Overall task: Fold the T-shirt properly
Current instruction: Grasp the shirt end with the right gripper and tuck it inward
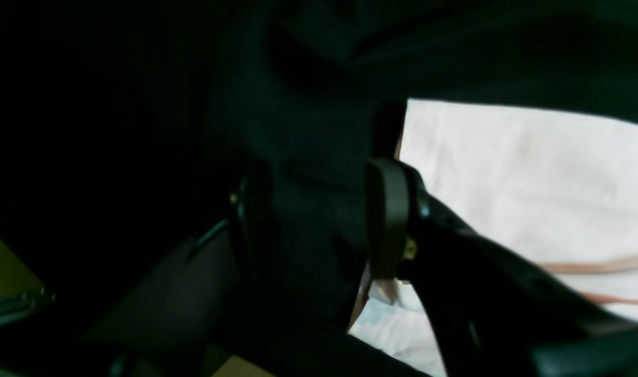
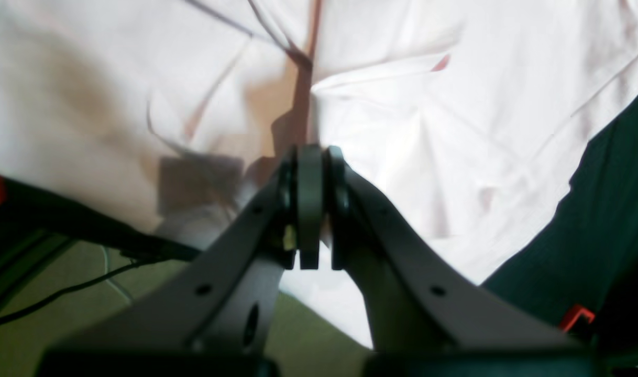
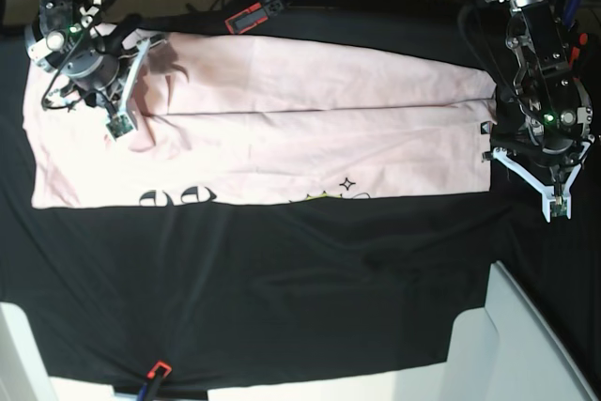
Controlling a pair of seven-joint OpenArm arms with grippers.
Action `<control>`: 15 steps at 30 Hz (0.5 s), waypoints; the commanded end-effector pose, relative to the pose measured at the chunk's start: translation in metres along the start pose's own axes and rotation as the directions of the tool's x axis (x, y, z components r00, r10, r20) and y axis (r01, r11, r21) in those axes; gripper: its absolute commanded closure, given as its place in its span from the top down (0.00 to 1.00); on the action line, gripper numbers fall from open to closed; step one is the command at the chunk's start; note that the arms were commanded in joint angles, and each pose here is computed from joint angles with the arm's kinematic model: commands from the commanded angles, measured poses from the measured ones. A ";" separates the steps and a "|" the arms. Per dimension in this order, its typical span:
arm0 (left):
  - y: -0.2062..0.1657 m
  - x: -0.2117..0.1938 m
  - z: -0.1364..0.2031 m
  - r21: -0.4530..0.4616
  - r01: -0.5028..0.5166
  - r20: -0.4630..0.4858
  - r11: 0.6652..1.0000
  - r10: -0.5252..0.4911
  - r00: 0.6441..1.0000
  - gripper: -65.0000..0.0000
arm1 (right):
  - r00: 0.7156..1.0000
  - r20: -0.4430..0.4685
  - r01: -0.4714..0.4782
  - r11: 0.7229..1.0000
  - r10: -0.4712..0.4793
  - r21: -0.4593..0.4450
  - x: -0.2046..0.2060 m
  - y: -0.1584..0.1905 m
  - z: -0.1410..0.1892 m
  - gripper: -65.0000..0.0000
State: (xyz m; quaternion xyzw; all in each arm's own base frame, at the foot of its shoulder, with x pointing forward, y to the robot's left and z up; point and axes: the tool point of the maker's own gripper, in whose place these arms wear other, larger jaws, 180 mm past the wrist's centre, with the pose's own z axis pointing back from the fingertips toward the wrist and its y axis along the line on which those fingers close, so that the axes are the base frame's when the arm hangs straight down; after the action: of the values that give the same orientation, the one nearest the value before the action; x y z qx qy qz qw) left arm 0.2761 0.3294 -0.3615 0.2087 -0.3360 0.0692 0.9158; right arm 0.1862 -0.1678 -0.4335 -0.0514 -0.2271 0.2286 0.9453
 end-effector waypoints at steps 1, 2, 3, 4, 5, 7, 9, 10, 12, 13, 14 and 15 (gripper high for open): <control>0.006 0.012 0.002 0.016 0.002 0.038 1.000 -0.003 0.999 0.43 | 1.000 0.022 -0.002 1.000 0.002 -0.003 0.003 -0.001 0.004 0.00; 0.006 0.012 0.002 0.016 0.002 0.038 1.000 -0.003 0.999 0.43 | 1.000 0.018 -0.002 1.000 0.002 -0.001 0.001 0.000 0.004 0.01; 0.006 0.012 0.002 0.016 0.002 0.038 1.000 -0.003 0.999 0.43 | 1.000 0.015 -0.002 1.000 0.002 0.001 0.000 0.001 0.004 0.01; 0.006 0.012 0.002 0.016 0.002 0.038 1.000 -0.003 0.999 0.43 | 1.000 0.014 -0.002 1.000 0.002 0.002 0.000 0.001 0.003 0.01; 0.006 0.012 0.002 0.016 0.002 0.038 1.000 -0.003 0.999 0.43 | 1.000 0.008 -0.001 1.000 0.001 0.000 -0.002 0.001 0.003 0.02; 0.006 0.011 0.002 0.016 0.003 0.036 1.000 -0.003 0.999 0.43 | 1.000 0.004 0.001 1.000 -0.001 -0.002 -0.002 0.000 0.003 0.02; 0.006 0.011 0.002 0.016 0.003 0.035 1.000 -0.004 0.999 0.43 | 1.000 0.004 0.010 1.000 -0.010 -0.005 -0.002 0.000 0.003 0.06; 0.007 0.010 0.002 0.017 0.005 0.034 1.000 -0.006 0.999 0.43 | 1.000 0.006 0.019 1.000 -0.019 -0.004 -0.001 0.002 0.003 0.11; 0.007 0.010 0.002 0.018 0.006 0.035 1.000 -0.007 0.999 0.43 | 0.999 0.006 0.040 0.999 -0.040 -0.007 -0.001 0.002 0.003 0.25; 0.007 0.010 0.002 0.018 0.007 0.033 1.000 -0.007 0.999 0.43 | 0.998 0.000 0.058 0.998 -0.058 -0.016 -0.004 -0.001 0.004 0.33; 0.007 0.010 0.002 0.018 0.007 0.033 1.000 -0.007 0.999 0.43 | 0.997 -0.014 0.076 0.997 -0.076 -0.024 -0.007 -0.003 0.004 0.40; 0.007 0.010 0.002 0.016 0.006 0.033 1.000 -0.006 0.999 0.43 | 0.995 -0.028 0.096 0.995 -0.097 -0.033 -0.012 -0.006 0.005 0.47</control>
State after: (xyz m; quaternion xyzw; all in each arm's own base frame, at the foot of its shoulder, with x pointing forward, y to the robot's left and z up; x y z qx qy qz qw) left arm 0.2740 0.3293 -0.3635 0.2084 -0.3331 0.0690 0.9170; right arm 0.1710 -0.1741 -0.4398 -0.0497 -0.2055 0.1783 0.9610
